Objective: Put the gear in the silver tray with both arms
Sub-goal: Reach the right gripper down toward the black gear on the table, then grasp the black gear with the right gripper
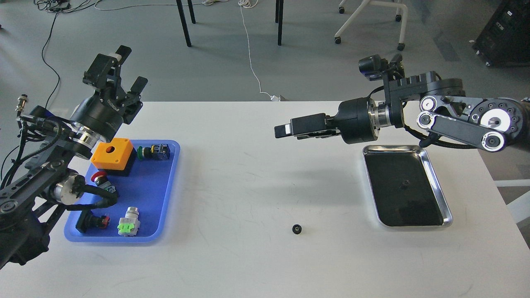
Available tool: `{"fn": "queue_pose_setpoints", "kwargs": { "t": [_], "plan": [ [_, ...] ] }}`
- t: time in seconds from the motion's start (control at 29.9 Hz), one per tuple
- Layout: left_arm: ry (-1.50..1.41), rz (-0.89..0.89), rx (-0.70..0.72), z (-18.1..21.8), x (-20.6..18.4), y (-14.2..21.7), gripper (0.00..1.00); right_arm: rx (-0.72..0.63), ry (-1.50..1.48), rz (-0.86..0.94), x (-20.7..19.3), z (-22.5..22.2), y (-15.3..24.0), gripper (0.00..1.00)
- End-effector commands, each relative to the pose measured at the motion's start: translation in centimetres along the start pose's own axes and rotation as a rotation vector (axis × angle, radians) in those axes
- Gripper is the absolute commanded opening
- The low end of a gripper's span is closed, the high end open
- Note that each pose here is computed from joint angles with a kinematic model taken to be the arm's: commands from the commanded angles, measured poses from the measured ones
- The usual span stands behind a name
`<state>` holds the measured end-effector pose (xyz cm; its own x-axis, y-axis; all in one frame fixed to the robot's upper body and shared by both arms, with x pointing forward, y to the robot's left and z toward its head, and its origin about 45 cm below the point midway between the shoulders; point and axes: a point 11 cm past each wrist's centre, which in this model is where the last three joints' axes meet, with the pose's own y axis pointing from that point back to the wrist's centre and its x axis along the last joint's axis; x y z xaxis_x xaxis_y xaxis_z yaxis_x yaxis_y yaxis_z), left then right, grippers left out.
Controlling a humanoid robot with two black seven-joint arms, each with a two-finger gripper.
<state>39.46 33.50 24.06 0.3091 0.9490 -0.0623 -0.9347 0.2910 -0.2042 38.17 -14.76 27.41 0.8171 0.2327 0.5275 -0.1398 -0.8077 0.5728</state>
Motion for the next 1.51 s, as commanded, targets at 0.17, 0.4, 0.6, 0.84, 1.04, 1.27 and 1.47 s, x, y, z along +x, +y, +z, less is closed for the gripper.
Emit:
{"fn": "queue_pose_setpoints", "kwargs": {
  "t": [0.17, 0.4, 0.6, 0.84, 1.04, 1.27, 1.47],
  "plan": [
    [0.199, 0.124, -0.039, -0.3, 1.7, 1.3, 0.98, -0.2, 0.528, -0.415, -5.3, 0.9, -1.9, 0.99],
    [0.222, 0.11, -0.03, -0.8, 0.6, 1.1, 0.98, -0.242, 0.68, -0.563, -7.5, 2.1, -3.2, 0.98],
    [0.222, 0.105, -0.032, -0.8, 0.4, 1.1, 0.98, -0.193, 0.715, -0.611, -9.0, 1.2, -5.5, 0.96],
    [0.224, 0.102, -0.032, -0.8, 0.3, 1.2, 0.98, -0.167, 0.77, -0.617, -9.5, 1.1, -7.3, 0.91],
    [0.222, 0.101, -0.032, -0.7, 0.4, 1.3, 0.98, -0.153, 0.789, -0.655, -10.5, 0.9, -8.1, 0.77],
    [0.222, 0.102, -0.034, -0.7, 0.4, 1.3, 0.98, -0.15, 0.816, -0.662, -10.3, 0.5, -9.6, 0.69],
    [0.22, 0.107, -0.04, -0.5, 0.6, 1.2, 0.98, -0.15, 0.813, -0.693, -11.4, 1.1, -10.2, 0.62]
  ]
}}
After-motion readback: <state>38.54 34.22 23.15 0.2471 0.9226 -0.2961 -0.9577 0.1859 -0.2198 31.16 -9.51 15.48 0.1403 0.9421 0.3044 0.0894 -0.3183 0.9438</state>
